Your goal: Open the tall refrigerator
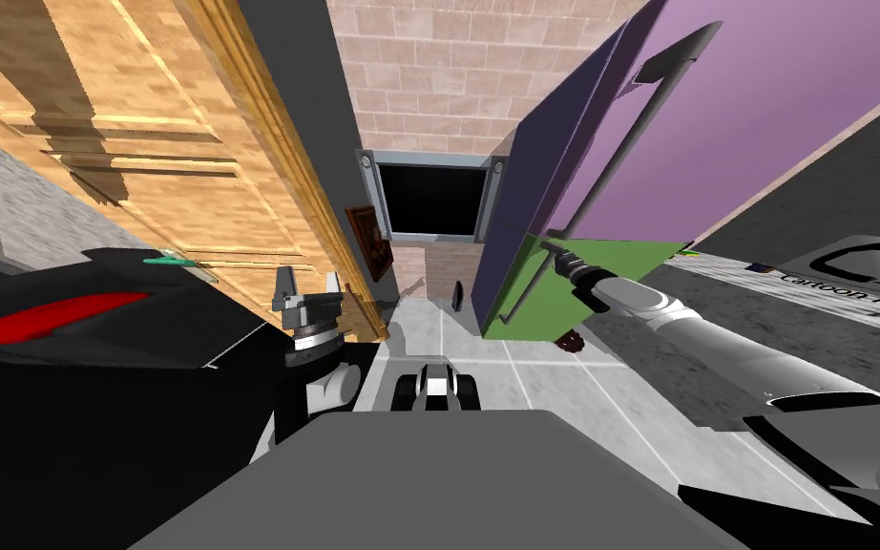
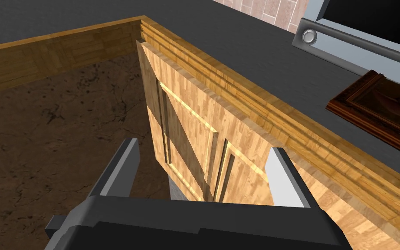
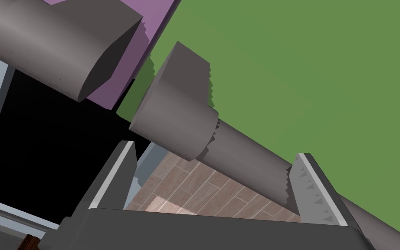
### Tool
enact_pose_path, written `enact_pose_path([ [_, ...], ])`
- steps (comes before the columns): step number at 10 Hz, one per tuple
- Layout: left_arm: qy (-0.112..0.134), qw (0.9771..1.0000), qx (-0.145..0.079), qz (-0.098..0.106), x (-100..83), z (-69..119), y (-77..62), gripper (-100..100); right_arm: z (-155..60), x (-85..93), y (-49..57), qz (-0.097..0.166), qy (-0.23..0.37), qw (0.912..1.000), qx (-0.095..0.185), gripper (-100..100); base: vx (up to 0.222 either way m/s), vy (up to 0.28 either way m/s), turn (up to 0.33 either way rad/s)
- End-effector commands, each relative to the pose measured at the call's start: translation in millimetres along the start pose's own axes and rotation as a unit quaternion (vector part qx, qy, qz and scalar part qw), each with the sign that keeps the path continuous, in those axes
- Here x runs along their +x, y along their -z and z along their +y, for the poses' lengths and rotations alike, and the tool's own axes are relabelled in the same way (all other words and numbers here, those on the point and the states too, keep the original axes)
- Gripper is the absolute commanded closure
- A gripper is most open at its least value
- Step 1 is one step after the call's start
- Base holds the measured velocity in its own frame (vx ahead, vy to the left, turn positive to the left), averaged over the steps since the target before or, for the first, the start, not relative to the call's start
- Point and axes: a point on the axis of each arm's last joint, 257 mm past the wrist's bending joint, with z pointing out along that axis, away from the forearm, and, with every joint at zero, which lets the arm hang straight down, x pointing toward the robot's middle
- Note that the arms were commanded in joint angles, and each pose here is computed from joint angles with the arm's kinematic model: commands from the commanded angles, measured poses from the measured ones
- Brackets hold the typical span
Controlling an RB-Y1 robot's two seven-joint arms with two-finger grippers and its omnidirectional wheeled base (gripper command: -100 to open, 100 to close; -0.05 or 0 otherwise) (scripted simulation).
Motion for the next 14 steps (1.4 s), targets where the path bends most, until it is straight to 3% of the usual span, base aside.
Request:
enact_pose_path([
  [1, 0.000, 1.0000, 0.000, 0.000, 0.0, 0.0, 0.0, 0, -26, -38.7, 0.5, -0.037, -0.003, 0.9990, 0.025, 100, 0.188, 0.074, -0.424],
  [4, 0.000, 1.0000, 0.000, 0.000, 0.1, 0.0, -0.1, 0, -32, -42.4, 1.2, -0.040, -0.002, 0.9988, 0.030, 100, 0.043, 0.023, -0.096],
  [7, 0.000, 1.0000, 0.000, 0.000, 0.1, 0.0, -0.2, 0, -60, -86.6, 5.3, -0.088, 0.000, 0.9946, 0.055, 100, -0.193, -0.238, 0.039],
  [8, 0.000, 1.0000, 0.000, 0.000, 0.1, 0.0, -0.2, 0, -60, -87.3, 5.4, -0.089, 0.000, 0.9945, 0.056, 100, -0.194, -0.239, 0.011],
  [13, 0.000, 1.0000, 0.000, 0.000, 0.1, 0.1, -0.2, 0, -106, -158.3, 23.6, -0.166, 0.003, 0.9810, 0.100, 100, -0.227, -0.291, 0.036],
  [14, 0.000, 1.0000, 0.000, 0.000, 0.1, 0.1, -0.2, 0, -107, -158.6, 23.7, -0.167, 0.003, 0.9809, 0.100, 100, -0.201, -0.269, 0.007],
])
